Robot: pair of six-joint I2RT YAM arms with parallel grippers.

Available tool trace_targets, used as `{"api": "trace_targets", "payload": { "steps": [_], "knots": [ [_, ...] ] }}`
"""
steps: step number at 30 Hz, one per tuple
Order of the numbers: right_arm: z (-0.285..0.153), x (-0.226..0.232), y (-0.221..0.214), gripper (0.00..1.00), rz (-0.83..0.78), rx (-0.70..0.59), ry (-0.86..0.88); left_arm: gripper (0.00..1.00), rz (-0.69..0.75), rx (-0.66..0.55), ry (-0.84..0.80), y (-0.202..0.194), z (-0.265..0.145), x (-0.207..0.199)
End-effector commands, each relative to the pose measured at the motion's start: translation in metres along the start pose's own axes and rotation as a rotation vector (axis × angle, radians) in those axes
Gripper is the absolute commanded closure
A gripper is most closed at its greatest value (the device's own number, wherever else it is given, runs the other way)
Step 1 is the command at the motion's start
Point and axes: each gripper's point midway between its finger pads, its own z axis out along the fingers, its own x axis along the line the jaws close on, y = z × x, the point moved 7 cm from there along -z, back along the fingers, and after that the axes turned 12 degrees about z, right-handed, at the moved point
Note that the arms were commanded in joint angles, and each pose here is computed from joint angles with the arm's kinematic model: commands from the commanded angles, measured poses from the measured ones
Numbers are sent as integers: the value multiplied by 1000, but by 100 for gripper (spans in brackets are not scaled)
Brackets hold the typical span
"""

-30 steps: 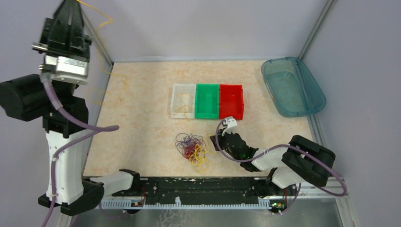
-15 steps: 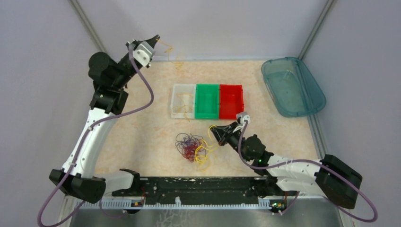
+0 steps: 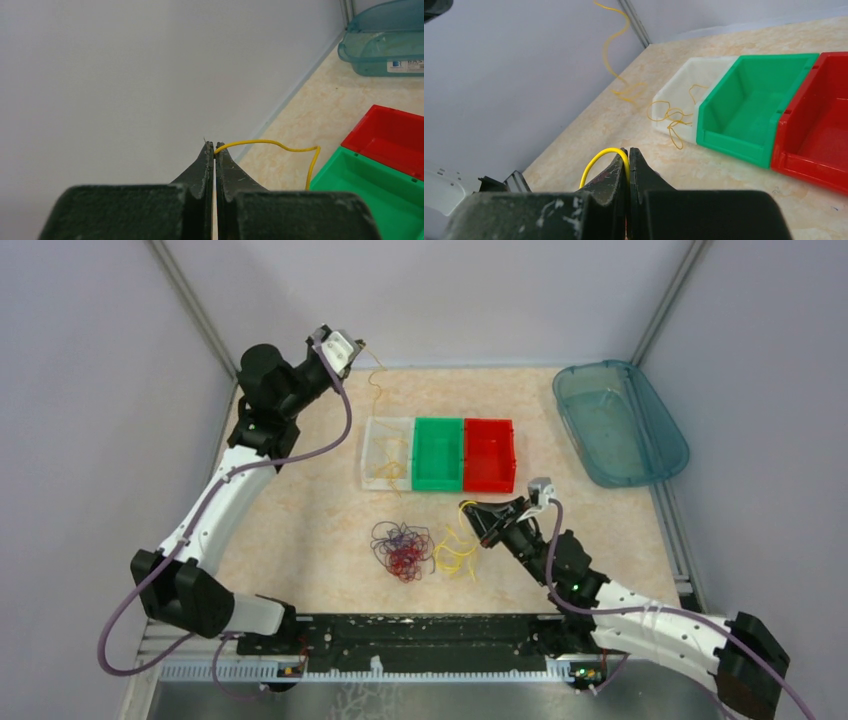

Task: Untangle the cables
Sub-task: Place the cable in the bin.

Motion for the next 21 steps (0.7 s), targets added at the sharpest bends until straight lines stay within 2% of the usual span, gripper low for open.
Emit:
{"api": "trace_targets", "payload": {
  "steps": [1, 9, 21],
  "knots": [
    [-1, 13, 26, 100, -13, -62, 16, 100, -22, 2, -21, -11, 3, -13],
    [-9, 14, 42, 100, -44, -87, -12, 100, -52, 63, -74, -34, 12, -28],
    [-8, 10, 39, 100, -52, -80, -32, 100, -102, 155, -211, -54, 54, -29]
  ]
}}
